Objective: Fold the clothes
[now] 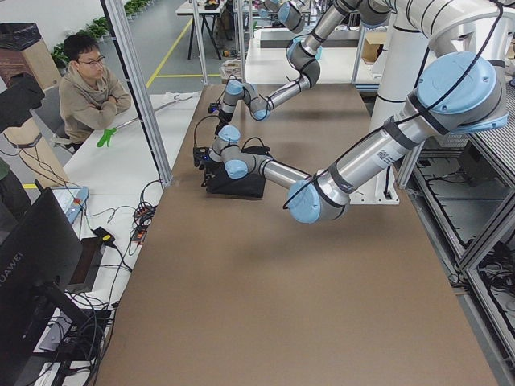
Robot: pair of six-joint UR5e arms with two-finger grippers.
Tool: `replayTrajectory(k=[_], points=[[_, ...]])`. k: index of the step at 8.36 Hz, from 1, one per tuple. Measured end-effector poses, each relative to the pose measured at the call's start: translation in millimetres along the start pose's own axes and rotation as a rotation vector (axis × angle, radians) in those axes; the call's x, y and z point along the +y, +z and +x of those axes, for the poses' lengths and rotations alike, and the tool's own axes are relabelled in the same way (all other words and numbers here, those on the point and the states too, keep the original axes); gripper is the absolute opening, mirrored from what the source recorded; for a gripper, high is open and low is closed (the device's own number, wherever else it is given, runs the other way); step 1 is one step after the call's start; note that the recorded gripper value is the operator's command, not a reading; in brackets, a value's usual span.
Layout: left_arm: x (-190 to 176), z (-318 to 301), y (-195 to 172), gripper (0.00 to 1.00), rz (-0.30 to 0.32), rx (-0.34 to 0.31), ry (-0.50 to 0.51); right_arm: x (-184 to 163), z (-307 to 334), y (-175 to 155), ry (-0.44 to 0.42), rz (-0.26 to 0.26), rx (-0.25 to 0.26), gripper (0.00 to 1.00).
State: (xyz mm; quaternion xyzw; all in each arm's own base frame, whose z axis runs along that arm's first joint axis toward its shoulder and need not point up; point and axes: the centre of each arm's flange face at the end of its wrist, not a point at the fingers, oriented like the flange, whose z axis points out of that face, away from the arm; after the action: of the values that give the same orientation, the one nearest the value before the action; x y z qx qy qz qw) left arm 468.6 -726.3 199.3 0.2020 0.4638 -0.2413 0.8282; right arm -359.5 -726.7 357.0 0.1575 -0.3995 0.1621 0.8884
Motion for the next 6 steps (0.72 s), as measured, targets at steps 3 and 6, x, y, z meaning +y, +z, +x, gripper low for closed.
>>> replayTrajectory(k=[3, 6], points=[[-69.1, -132.9, -46.0, 1.0, 0.0, -0.224, 0.488, -33.1, 150.5, -4.0, -0.496, 0.004, 0.145, 0.95], [-123.8, -330.2, -120.7, 1.0, 0.006, -0.351, 0.725, -81.7, 311.2, -57.9, -0.648, 0.02, 0.27, 0.95]])
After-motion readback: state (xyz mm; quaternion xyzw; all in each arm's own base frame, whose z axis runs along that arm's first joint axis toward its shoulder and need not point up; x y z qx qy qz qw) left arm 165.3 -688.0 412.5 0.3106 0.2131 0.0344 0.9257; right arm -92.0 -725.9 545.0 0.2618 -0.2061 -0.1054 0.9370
